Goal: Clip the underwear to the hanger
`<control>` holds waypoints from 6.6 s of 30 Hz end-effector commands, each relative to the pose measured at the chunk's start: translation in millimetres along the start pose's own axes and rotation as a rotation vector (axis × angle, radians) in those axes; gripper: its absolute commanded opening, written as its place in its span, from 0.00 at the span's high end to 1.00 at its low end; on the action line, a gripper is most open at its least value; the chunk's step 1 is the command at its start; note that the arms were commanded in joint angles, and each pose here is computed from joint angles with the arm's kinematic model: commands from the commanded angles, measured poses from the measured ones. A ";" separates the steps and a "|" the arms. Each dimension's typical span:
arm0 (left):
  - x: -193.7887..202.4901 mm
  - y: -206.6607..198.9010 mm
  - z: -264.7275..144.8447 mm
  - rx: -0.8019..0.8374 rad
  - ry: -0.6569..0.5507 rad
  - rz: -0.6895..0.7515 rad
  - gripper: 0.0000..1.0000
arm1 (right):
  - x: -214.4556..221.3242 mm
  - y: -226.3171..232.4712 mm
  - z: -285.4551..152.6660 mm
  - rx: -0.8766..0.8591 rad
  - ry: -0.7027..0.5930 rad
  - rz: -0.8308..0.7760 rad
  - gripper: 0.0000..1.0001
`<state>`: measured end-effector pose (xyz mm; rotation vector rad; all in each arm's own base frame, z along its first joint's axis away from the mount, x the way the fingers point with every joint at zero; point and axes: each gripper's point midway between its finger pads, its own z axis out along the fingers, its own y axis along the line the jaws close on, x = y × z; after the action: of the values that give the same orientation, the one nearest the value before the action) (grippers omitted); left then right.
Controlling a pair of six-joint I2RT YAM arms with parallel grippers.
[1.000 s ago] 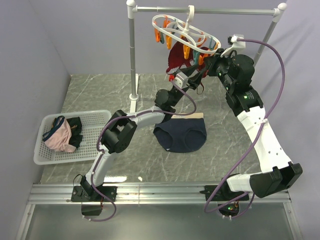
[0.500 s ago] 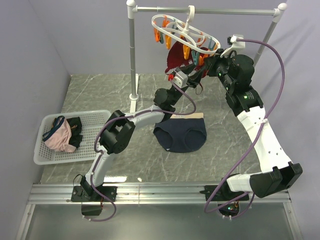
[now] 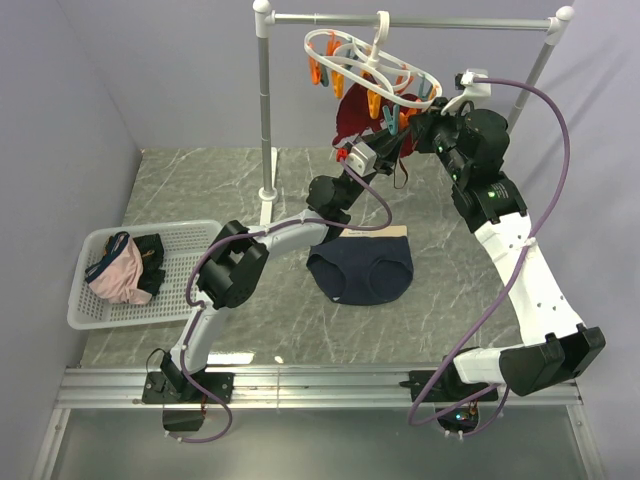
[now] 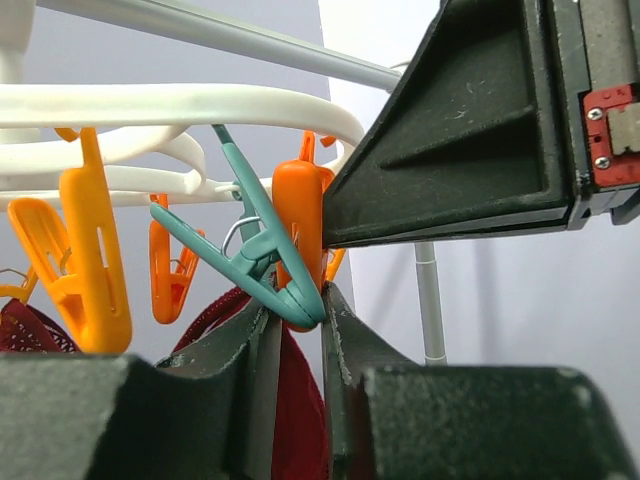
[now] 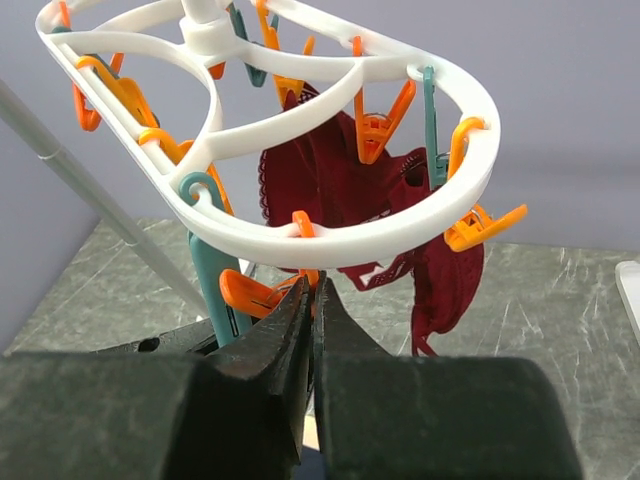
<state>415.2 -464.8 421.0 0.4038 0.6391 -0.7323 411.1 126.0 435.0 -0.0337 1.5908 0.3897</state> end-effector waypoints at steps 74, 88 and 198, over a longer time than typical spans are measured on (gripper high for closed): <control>-84.9 8.1 -3.1 -0.011 -0.196 0.005 0.48 | -31.7 9.0 2.4 -0.171 -0.159 0.032 1.00; -80.3 -40.4 -25.6 0.081 -0.147 -0.030 0.50 | -32.5 6.1 1.4 -0.152 -0.158 0.019 1.00; -32.8 -1.1 13.3 0.055 -0.057 0.012 0.90 | -20.5 16.0 -8.4 -0.212 -0.121 0.021 0.87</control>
<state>410.1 -459.7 434.4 0.4425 0.6117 -0.7202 408.2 134.2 445.1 -0.1364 1.4631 0.5529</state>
